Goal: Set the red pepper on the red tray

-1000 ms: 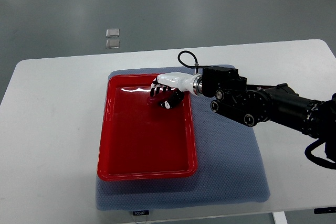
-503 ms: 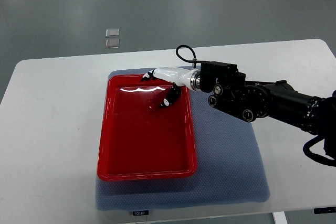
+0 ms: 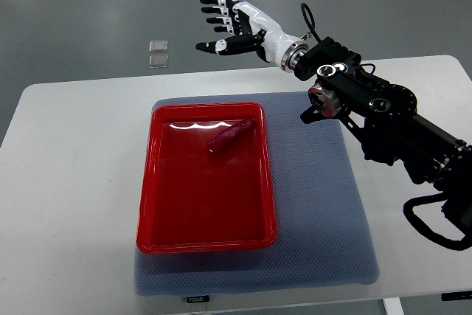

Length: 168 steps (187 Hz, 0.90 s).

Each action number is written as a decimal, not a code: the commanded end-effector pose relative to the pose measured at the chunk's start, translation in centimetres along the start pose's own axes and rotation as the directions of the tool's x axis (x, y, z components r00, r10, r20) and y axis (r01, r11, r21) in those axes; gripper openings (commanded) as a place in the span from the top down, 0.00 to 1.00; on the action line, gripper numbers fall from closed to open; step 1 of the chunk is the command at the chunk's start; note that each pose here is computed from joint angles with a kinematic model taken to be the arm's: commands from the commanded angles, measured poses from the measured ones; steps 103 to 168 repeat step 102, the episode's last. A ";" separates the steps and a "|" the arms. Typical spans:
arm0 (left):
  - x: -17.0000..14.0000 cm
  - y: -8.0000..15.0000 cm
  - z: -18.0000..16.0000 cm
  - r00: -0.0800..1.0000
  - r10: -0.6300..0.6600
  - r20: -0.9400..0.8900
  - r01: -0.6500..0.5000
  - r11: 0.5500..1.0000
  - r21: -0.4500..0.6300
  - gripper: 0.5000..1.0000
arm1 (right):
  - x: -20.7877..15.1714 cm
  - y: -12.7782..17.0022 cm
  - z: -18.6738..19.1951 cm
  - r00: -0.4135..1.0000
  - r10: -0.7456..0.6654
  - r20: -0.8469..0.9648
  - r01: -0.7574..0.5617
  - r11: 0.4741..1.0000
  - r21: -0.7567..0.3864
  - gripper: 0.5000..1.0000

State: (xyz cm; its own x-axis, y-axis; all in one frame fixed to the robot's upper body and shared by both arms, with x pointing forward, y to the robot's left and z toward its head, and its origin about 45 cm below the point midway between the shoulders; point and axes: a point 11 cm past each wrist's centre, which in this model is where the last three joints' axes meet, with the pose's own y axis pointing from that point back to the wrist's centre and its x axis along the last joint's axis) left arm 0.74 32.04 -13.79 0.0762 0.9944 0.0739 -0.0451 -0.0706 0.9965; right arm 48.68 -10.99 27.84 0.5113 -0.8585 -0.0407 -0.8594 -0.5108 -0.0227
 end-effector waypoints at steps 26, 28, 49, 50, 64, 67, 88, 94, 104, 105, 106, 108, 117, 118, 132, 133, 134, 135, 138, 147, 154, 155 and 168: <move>0.0 0.0 0.0 1.000 0.001 0.002 -0.001 1.000 0.000 0.00 | 4.8 4.2 4.0 0.799 0.094 0.594 -0.158 0.986 0.057 0.18; 0.0 0.0 0.0 1.000 0.001 0.002 -0.001 1.000 0.000 0.00 | 4.9 4.4 4.4 0.788 0.095 0.608 -0.161 0.986 0.054 0.18; -0.1 0.0 0.0 1.000 -0.002 0.003 0.002 1.000 0.000 0.00 | 5.3 6.0 7.0 0.729 0.117 0.674 -0.182 0.983 0.026 0.18; -0.1 0.0 0.0 1.000 -0.003 0.003 0.003 1.000 0.000 0.00 | 5.3 6.1 7.1 0.727 0.120 0.676 -0.184 0.983 0.024 0.18; -0.2 0.0 0.0 1.000 -0.005 0.003 0.005 1.000 0.000 0.00 | 5.9 6.8 8.1 0.723 0.145 0.676 -0.198 0.980 0.002 0.18; -0.2 0.0 0.0 1.000 -0.005 0.003 0.005 1.000 0.000 0.00 | 6.0 7.0 8.4 0.722 0.151 0.676 -0.201 0.980 -0.004 0.18; -0.2 0.0 0.1 1.000 -0.006 0.005 0.006 1.000 -0.001 0.00 | 6.5 7.7 9.7 0.714 0.184 0.676 -0.218 0.975 -0.036 0.18; -0.2 0.0 0.1 1.000 -0.006 0.005 0.006 1.000 -0.001 0.00 | 6.5 7.8 9.7 0.713 0.187 0.675 -0.220 0.975 -0.038 0.18; -0.2 0.0 0.1 1.000 -0.006 0.005 0.006 1.000 -0.001 0.00 | 6.7 7.9 9.8 0.713 0.191 0.674 -0.222 0.974 -0.041 0.18; -0.2 0.0 0.1 1.000 -0.006 0.005 0.006 1.000 -0.001 0.00 | 6.7 7.9 9.8 0.713 0.191 0.674 -0.222 0.974 -0.041 0.18; -0.2 0.0 0.1 1.000 -0.006 0.005 0.006 1.000 -0.001 0.00 | 6.7 7.9 9.8 0.713 0.191 0.674 -0.222 0.974 -0.041 0.18; -0.2 0.0 0.1 1.000 -0.006 0.005 0.006 1.000 -0.001 0.00 | 6.7 7.9 9.8 0.713 0.191 0.674 -0.222 0.974 -0.041 0.18; -0.2 0.0 0.1 1.000 -0.006 0.005 0.006 1.000 -0.001 0.00 | 6.7 7.9 9.8 0.713 0.191 0.674 -0.222 0.974 -0.041 0.18; -0.2 0.0 0.1 1.000 -0.006 0.005 0.006 1.000 -0.001 0.00 | 6.7 7.9 9.8 0.713 0.191 0.674 -0.222 0.974 -0.041 0.18; -0.2 0.0 0.1 1.000 -0.006 0.005 0.006 1.000 -0.001 0.00 | 6.7 7.9 9.8 0.713 0.191 0.674 -0.222 0.974 -0.041 0.18; -0.2 0.0 0.1 1.000 -0.006 0.005 0.006 1.000 -0.001 0.00 | 6.7 7.9 9.8 0.713 0.191 0.674 -0.222 0.974 -0.041 0.18; -0.2 0.0 0.1 1.000 -0.006 0.005 0.006 1.000 -0.001 0.00 | 6.7 7.9 9.8 0.713 0.191 0.674 -0.222 0.974 -0.041 0.18; -0.2 0.0 0.1 1.000 -0.006 0.005 0.006 1.000 -0.001 0.00 | 6.7 7.9 9.8 0.713 0.191 0.674 -0.222 0.974 -0.041 0.18; -0.2 0.0 0.1 1.000 -0.006 0.005 0.006 1.000 -0.001 0.00 | 6.7 7.9 9.8 0.713 0.191 0.674 -0.222 0.974 -0.041 0.18; -0.2 0.0 0.1 1.000 -0.006 0.005 0.006 1.000 -0.001 0.00 | 6.7 7.9 9.8 0.713 0.191 0.674 -0.222 0.974 -0.041 0.18; -0.2 0.0 0.1 1.000 -0.006 0.005 0.006 1.000 -0.001 0.00 | 6.7 7.9 9.8 0.713 0.191 0.674 -0.222 0.974 -0.041 0.18; -0.2 0.0 0.1 1.000 -0.006 0.005 0.006 1.000 -0.001 0.00 | 6.7 7.9 9.8 0.713 0.191 0.674 -0.222 0.974 -0.041 0.18; -0.2 0.0 0.1 1.000 -0.006 0.005 0.006 1.000 -0.001 0.00 | 6.7 7.9 9.8 0.713 0.191 0.674 -0.222 0.974 -0.041 0.18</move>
